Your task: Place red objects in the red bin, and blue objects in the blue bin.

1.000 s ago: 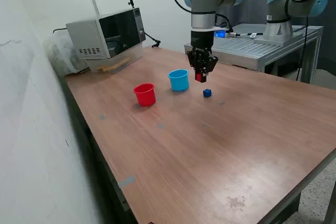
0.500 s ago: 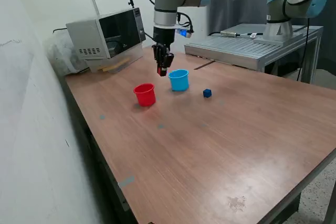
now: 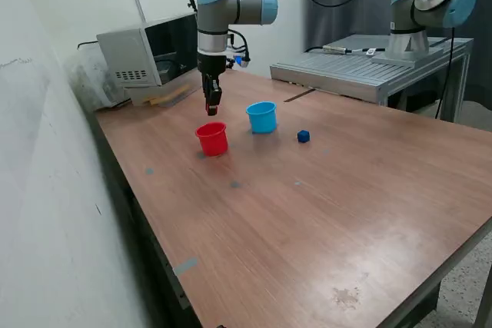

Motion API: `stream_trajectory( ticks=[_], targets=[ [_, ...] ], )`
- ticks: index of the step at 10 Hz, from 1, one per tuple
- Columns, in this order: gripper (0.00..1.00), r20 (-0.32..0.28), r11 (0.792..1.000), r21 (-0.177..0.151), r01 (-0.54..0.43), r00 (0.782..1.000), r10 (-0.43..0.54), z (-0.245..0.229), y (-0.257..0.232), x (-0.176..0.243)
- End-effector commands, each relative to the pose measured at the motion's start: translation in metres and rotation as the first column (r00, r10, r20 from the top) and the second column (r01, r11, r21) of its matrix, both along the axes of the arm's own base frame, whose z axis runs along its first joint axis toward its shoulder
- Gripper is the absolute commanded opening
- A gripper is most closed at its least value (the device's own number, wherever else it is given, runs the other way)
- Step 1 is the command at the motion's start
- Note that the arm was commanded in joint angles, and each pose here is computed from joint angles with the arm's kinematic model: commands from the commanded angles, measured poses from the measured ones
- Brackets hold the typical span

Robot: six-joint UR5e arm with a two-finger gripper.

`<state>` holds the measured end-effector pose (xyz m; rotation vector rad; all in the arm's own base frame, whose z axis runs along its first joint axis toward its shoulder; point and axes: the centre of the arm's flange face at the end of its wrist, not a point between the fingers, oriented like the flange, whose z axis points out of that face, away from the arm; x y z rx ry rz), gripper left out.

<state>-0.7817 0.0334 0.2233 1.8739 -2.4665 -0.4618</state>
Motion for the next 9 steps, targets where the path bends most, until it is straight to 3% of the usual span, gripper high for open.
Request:
stream_trajectory(
  ticks=[1,7,8,9],
  targets=[
    [0.0,0.026,0.999,0.008,0.034,0.999,-0.034,-0.017,0.027,-0.008],
    [0.0,0.035,1.0,0.003,0.029,0.999,-0.029,-0.027,0.021,-0.012],
    [1.0,0.034,1.0,0.003,0.03,0.999,-0.03,-0.027,0.02,-0.012],
    [1.0,0.039,1.0,0.003,0.029,0.999,-0.029,-0.03,0.017,-0.011]
  ],
)
